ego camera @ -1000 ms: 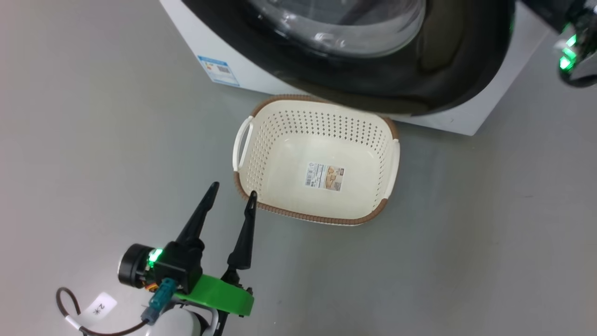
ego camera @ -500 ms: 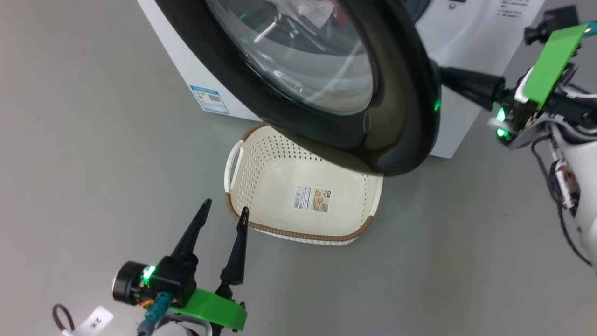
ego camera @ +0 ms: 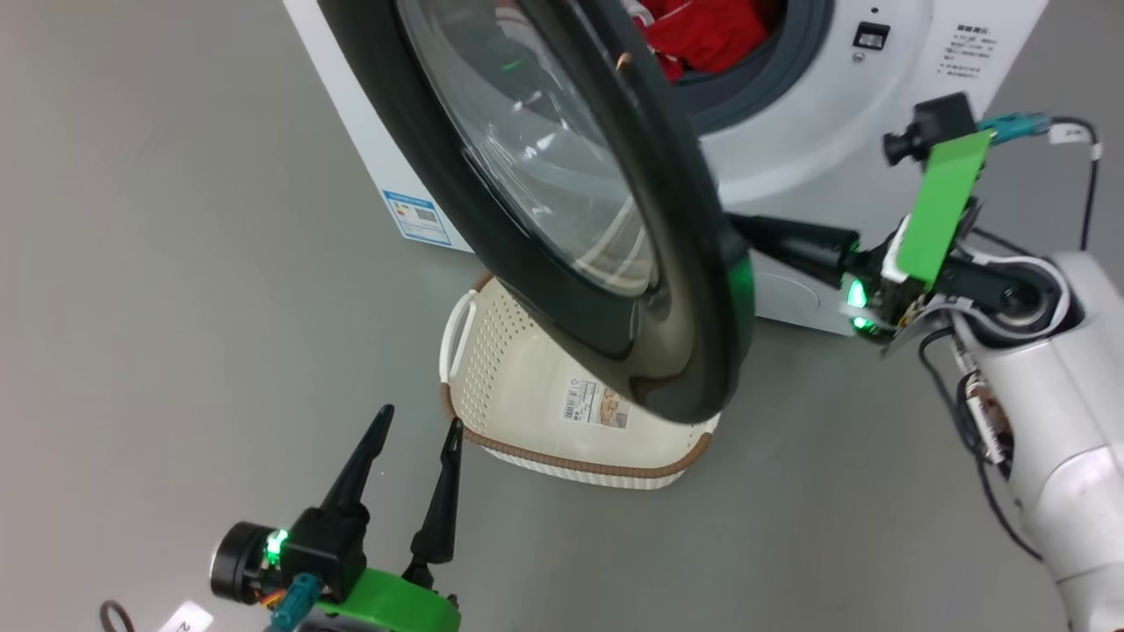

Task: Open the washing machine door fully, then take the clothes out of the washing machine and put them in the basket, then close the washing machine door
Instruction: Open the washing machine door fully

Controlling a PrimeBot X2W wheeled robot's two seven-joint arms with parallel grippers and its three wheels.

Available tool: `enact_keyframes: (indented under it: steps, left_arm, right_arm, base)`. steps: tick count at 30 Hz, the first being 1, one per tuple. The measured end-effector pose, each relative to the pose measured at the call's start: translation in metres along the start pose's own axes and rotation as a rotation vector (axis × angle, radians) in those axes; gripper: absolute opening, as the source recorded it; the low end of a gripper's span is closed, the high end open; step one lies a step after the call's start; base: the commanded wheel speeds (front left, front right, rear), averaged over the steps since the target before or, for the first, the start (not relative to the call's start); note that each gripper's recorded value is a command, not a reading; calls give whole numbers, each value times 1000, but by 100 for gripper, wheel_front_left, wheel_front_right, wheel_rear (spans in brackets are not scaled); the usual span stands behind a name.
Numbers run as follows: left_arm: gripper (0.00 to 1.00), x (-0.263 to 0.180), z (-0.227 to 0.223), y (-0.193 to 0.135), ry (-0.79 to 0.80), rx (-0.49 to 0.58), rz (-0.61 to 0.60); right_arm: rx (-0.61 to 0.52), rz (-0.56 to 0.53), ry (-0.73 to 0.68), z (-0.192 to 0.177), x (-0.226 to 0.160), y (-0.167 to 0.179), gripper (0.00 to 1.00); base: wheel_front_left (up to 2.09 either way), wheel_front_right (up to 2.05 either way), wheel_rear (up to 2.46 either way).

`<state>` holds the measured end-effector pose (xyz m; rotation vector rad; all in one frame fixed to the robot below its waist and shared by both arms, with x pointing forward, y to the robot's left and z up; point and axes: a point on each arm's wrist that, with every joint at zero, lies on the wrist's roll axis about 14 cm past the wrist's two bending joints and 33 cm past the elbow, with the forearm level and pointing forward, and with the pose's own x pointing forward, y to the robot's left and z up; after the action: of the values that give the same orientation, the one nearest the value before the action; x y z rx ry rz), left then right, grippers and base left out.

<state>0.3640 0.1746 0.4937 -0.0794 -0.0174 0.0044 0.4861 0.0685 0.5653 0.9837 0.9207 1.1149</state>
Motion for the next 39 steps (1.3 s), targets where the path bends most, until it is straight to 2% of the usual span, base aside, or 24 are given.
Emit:
enact_keyframes:
  steps: [19,39]
  left_arm:
    - [100,-32,7,37,-17,-3,127]
    - [100,-59,13,75,-30,9,269]
  right_arm:
    - [-4,118,210,-85,53,34,0]
    - [-11,193,343,-127,90,61,0]
  base:
    - [0,0,0]
    - [0,0,0]
